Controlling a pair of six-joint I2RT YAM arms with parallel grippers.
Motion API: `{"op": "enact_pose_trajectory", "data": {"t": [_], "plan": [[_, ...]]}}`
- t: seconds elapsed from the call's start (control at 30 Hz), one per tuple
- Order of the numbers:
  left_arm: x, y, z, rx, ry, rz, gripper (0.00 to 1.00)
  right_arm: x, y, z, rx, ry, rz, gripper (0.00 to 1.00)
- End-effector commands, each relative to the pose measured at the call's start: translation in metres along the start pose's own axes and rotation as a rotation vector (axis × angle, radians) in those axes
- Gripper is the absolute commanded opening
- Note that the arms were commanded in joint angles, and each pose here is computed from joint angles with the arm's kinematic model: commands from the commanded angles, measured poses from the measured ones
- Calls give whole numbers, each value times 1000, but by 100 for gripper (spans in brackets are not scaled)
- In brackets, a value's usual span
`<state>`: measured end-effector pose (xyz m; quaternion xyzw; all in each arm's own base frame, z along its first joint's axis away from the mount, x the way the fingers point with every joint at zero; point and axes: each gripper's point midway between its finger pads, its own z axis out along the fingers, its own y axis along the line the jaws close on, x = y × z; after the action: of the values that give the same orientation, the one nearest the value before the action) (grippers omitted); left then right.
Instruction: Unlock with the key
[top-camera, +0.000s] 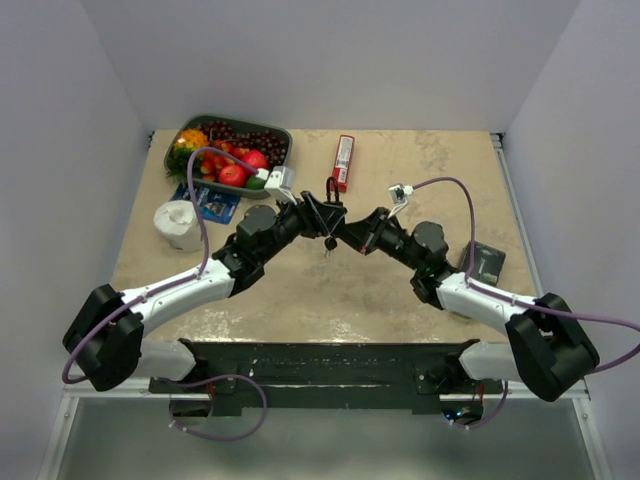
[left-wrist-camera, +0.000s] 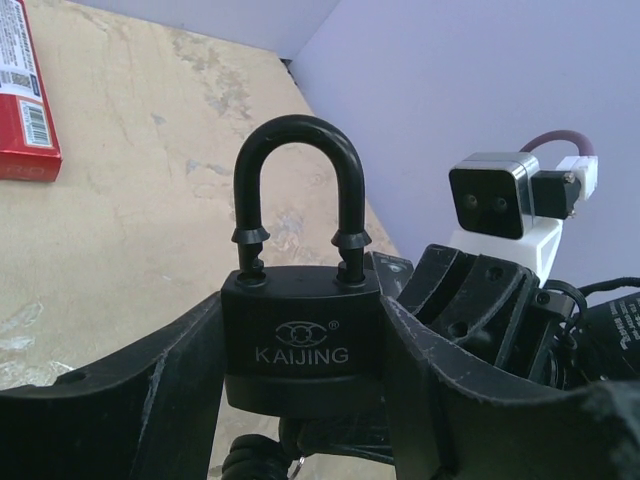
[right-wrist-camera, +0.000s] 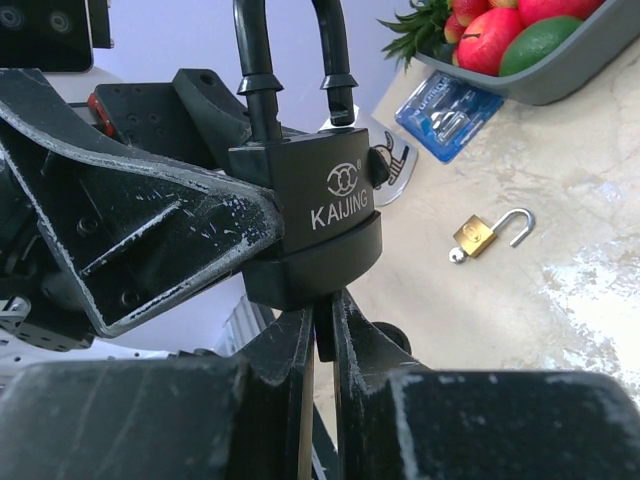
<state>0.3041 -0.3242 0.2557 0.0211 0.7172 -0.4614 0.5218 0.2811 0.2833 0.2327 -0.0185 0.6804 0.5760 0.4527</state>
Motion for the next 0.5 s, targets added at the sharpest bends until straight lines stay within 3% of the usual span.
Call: {"op": "enact_pose_trajectory", "data": {"t": [0.0,0.37,0.47], "plan": [[22,-80,-23,323,145,22,0,-73,13,0,-31,-274,-12,0],[23,-78,-19,302,162,49,0,-69,3,-5,62,-210,-130,0],[15,-69,-15,264,156,55,0,-59,1,-14,95,-146,-202,12]]}}
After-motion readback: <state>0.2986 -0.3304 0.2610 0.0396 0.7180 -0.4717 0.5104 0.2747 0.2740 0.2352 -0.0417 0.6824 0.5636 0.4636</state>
